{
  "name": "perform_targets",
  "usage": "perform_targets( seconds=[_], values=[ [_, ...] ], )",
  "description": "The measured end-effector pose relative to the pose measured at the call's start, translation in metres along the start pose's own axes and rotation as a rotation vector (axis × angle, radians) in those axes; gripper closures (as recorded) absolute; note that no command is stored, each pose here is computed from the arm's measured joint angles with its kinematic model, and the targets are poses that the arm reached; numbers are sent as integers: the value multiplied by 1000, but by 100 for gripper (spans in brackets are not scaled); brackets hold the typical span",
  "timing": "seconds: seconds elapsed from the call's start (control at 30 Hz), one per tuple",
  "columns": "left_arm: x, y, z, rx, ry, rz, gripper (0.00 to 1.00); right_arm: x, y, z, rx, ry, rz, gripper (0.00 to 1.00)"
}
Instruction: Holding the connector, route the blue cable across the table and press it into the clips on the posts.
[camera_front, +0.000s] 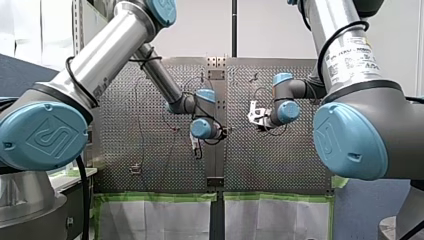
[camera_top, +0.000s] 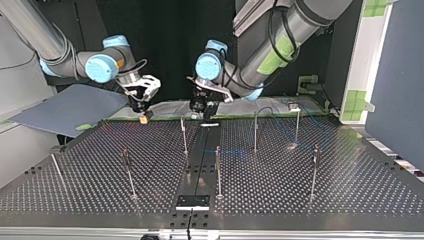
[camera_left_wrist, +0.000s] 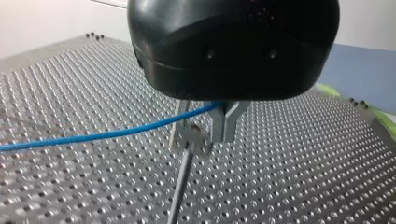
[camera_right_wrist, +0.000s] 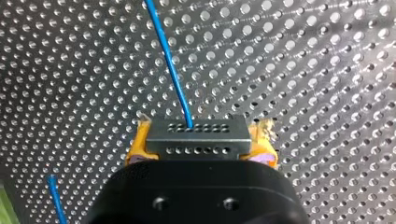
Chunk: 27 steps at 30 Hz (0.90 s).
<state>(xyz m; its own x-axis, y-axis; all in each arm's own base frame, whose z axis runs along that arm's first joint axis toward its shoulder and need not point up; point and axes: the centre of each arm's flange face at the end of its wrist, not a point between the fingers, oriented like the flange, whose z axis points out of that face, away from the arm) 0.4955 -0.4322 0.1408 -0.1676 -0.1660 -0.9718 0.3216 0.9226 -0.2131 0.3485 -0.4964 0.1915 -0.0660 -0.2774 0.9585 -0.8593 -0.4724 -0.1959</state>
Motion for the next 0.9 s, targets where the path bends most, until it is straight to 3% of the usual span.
perform_targets(
  seconds=[0.23,0.47,0.9],
  values=[
    [8,16,24,-26,-7,-14,100,-3,13,5,-17,-3,5,100],
    [-5,30,40,-47,-33,-20,100,-8,22,15,-18,-8,9,100],
    [-35,48,63,-74,-54,-12,100,20,41,31,-19,46,9,100]
  ],
)
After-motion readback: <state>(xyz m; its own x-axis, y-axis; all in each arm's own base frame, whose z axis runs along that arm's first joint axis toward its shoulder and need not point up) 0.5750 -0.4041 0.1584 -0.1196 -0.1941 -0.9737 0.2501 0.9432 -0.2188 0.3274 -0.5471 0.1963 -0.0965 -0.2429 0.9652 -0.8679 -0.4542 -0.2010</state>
